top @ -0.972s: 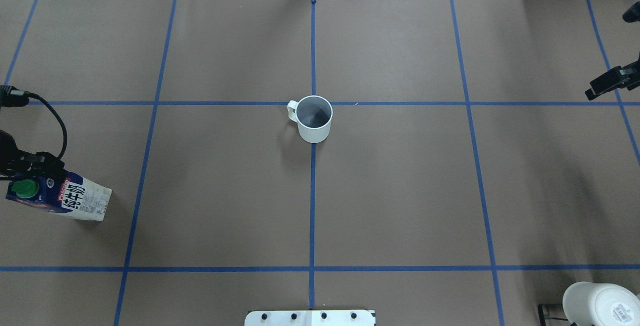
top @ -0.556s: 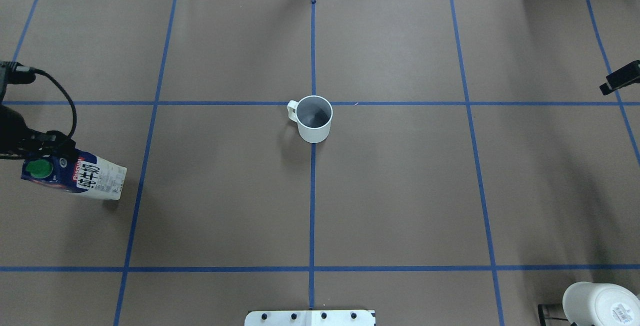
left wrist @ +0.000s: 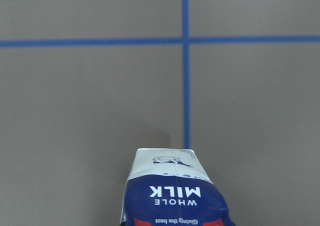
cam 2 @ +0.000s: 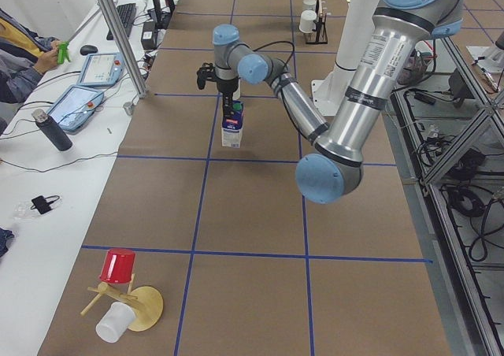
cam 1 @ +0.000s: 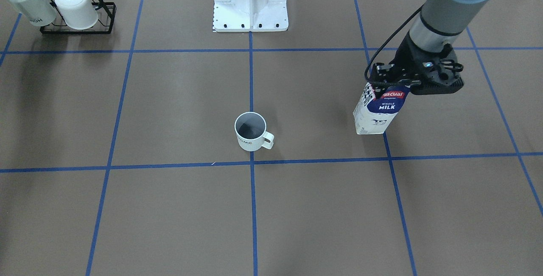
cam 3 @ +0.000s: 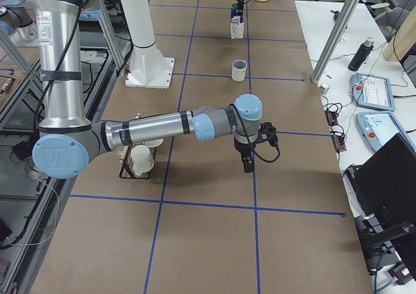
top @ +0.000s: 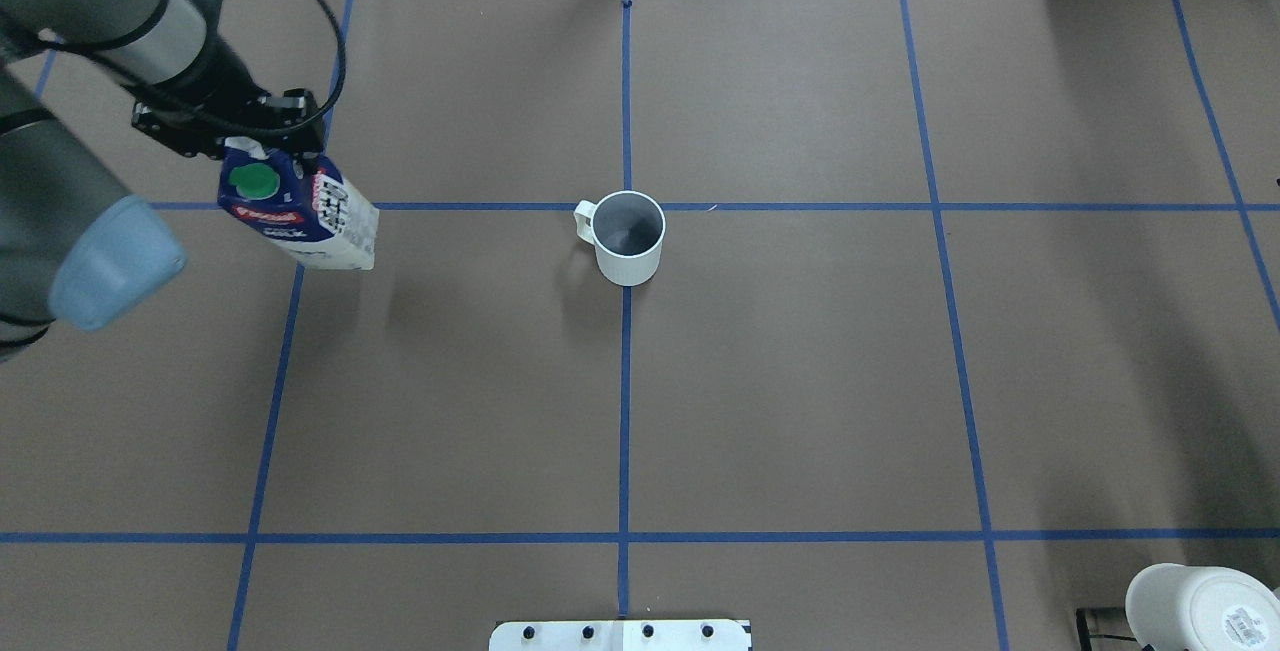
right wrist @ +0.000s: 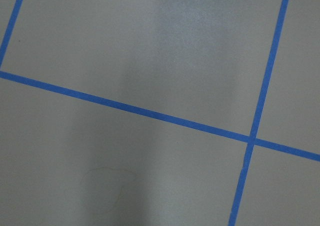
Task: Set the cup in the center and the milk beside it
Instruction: 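Carry the milk carton with the left gripper beside the mug, set down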
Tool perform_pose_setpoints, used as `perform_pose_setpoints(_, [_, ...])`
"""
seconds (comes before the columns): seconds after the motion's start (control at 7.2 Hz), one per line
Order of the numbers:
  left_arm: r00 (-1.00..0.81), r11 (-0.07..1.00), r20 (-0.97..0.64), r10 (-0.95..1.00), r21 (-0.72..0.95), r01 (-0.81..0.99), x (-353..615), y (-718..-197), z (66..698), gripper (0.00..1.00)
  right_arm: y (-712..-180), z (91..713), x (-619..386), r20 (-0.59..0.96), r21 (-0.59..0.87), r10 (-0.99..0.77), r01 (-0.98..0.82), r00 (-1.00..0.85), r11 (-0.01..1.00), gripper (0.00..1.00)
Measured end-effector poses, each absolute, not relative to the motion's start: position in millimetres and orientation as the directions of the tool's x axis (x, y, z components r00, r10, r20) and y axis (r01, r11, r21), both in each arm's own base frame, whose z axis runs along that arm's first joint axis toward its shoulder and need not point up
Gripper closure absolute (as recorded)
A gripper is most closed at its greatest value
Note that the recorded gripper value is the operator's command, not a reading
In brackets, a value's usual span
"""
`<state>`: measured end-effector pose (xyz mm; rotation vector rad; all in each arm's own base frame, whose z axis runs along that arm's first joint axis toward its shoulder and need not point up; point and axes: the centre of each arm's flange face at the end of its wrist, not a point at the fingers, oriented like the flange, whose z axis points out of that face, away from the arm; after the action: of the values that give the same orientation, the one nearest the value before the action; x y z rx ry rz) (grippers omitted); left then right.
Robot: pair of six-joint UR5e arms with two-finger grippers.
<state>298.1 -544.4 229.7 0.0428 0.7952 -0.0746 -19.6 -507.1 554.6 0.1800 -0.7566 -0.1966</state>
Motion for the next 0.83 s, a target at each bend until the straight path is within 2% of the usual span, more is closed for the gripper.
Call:
perform_pose_setpoints(0.42, [0.692,0.994,-0.716,-0.092,-0.021,0.11,367,-627,158,0.55,-499,561,-11,0.661,0.222,-0.226,0.101,0.716,0.97,0.0])
perform_pose_setpoints(0.83, [0.651,0.991,-0.751,-0.109,-0.032,0.129,432,-664,133,0.55,-494,564,-9,0.662,0.217,-0.22,0.098,0.716,0.971,0.0])
